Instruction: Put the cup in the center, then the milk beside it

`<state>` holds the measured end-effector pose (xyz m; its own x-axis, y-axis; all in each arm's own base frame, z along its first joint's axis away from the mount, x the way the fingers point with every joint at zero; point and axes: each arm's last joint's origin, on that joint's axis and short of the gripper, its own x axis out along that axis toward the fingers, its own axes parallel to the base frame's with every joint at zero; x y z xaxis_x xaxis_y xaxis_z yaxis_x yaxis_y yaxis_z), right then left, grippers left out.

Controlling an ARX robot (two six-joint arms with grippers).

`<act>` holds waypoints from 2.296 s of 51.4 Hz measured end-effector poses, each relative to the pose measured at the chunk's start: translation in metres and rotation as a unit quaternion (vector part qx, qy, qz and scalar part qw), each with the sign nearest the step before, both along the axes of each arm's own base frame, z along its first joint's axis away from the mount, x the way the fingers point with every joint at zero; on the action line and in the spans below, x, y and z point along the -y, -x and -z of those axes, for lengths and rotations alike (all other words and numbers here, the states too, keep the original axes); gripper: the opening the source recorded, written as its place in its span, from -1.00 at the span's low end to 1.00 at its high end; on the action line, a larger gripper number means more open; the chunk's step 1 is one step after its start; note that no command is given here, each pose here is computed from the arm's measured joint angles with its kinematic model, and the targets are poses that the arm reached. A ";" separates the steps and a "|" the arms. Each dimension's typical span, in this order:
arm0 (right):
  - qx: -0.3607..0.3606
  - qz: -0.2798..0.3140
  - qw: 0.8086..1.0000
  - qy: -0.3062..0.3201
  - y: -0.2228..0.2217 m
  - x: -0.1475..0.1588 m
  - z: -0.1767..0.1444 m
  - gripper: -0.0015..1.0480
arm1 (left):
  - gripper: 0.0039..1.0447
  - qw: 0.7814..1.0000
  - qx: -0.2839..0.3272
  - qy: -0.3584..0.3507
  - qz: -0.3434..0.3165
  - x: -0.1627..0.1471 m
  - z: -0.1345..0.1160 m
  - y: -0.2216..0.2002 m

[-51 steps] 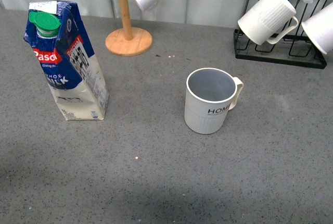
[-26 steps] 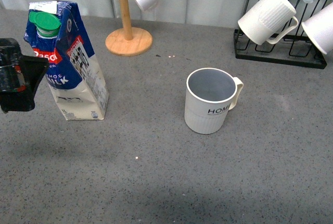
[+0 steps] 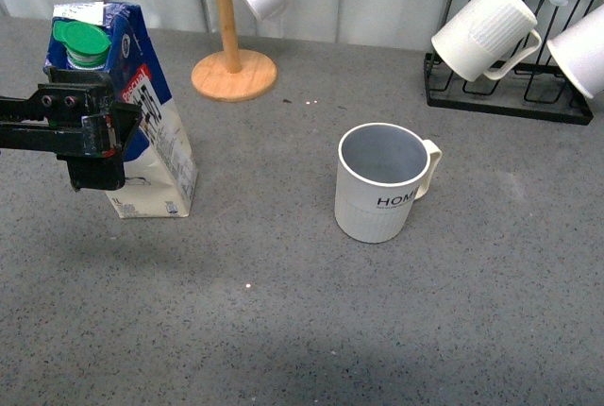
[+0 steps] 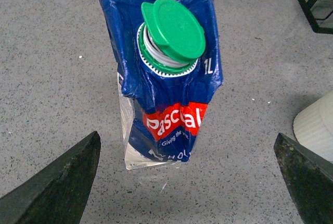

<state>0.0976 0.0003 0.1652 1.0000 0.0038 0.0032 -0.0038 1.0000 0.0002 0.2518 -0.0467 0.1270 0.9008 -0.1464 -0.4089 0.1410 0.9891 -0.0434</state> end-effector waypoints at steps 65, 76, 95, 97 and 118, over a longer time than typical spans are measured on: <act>0.000 0.000 1.000 0.000 0.000 0.000 0.000 0.82 | -0.78 0.999 -0.017 0.010 -0.033 0.003 0.018 -0.037; 0.000 0.000 1.000 0.000 0.000 0.000 0.000 0.82 | -0.93 1.000 0.005 0.026 -0.008 0.041 0.010 -0.031; 0.000 0.000 1.000 0.000 0.000 0.000 0.000 0.82 | -0.93 0.998 -0.011 0.069 0.004 0.097 0.018 -0.033; 0.000 0.000 1.000 0.000 0.000 0.000 0.000 0.82 | -0.93 0.997 -0.012 0.072 0.002 0.101 0.020 -0.033; 0.000 0.000 1.000 0.000 0.000 0.000 0.000 0.82 | -0.93 0.993 -0.026 0.113 -0.012 0.115 0.023 -0.033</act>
<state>0.0976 0.0003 0.1652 1.0000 0.0034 0.0032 -0.0034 1.0000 0.0002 0.2852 -0.1615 0.1044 0.8834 -0.2179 -0.4149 0.1087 0.9565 -0.2709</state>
